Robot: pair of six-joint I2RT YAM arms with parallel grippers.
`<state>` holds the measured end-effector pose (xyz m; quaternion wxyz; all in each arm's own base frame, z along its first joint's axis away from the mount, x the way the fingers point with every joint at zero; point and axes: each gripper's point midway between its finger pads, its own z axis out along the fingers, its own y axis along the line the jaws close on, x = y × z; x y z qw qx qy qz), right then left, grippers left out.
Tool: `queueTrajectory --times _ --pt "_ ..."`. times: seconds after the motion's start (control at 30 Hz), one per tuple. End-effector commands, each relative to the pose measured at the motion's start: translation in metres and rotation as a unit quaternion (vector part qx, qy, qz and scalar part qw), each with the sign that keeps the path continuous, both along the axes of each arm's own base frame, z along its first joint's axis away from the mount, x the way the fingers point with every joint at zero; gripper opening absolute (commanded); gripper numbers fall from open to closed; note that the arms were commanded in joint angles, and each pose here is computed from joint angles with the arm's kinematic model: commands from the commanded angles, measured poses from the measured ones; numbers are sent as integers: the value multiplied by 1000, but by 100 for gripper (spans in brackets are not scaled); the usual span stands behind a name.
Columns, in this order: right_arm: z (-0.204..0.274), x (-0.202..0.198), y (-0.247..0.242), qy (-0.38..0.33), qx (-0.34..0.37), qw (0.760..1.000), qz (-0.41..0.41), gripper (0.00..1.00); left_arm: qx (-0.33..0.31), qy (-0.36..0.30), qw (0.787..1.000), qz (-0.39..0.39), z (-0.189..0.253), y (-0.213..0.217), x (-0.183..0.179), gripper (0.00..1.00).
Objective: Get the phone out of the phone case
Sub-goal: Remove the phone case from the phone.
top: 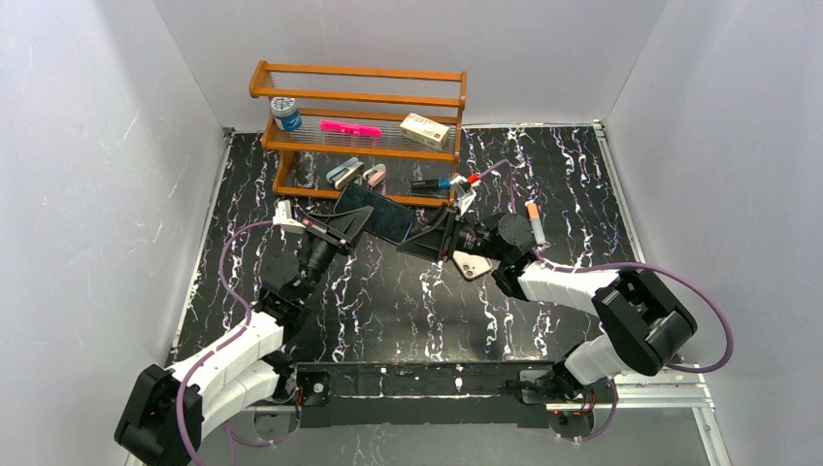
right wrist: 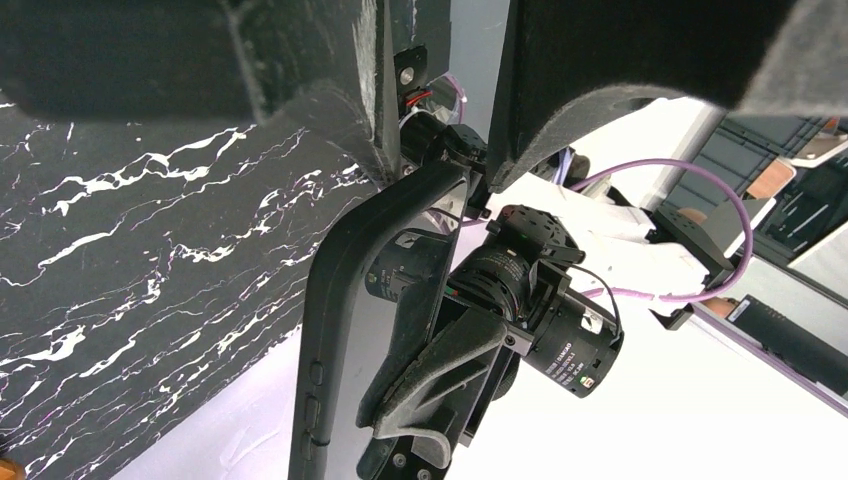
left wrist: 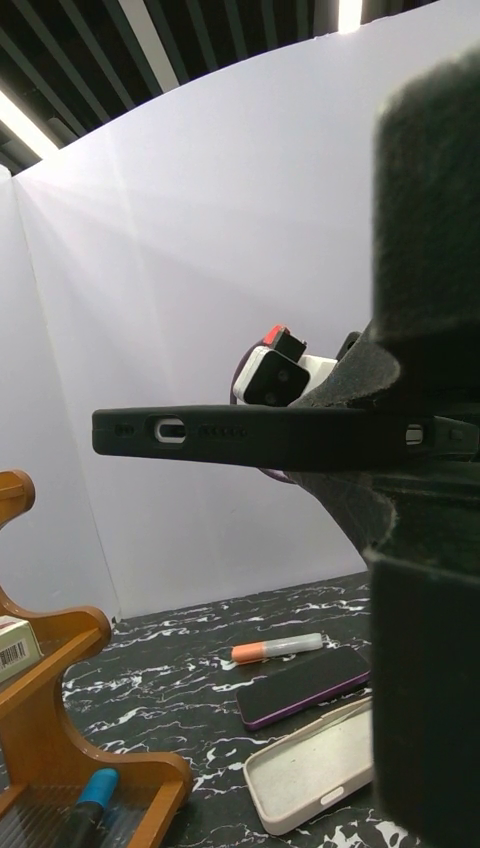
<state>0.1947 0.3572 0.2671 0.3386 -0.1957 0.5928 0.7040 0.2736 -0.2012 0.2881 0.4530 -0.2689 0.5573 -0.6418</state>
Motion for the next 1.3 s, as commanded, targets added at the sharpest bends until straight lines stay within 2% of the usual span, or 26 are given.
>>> queueTrajectory --times 0.0,0.4,0.5,0.83,1.03,1.27 --pt "30 -1 1 -64 37 997 -2 42 -38 -47 998 -2 32 5 -8 0" --pt "19 1 3 -141 7 990 -6 7 -48 4 997 -59 14 -16 -5 0" --pt "15 6 4 -170 -15 985 -15 1 -48 3 996 -72 17 -20 -5 0" --pt "8 14 5 -271 -75 960 -20 1 -38 13 995 -93 17 -28 -7 0" --pt "11 16 1 -275 -86 957 -32 1 -17 1 996 -86 18 -28 -6 0" --pt "4 2 -6 -198 -61 978 -27 36 -8 -12 998 -68 21 -23 -4 0"
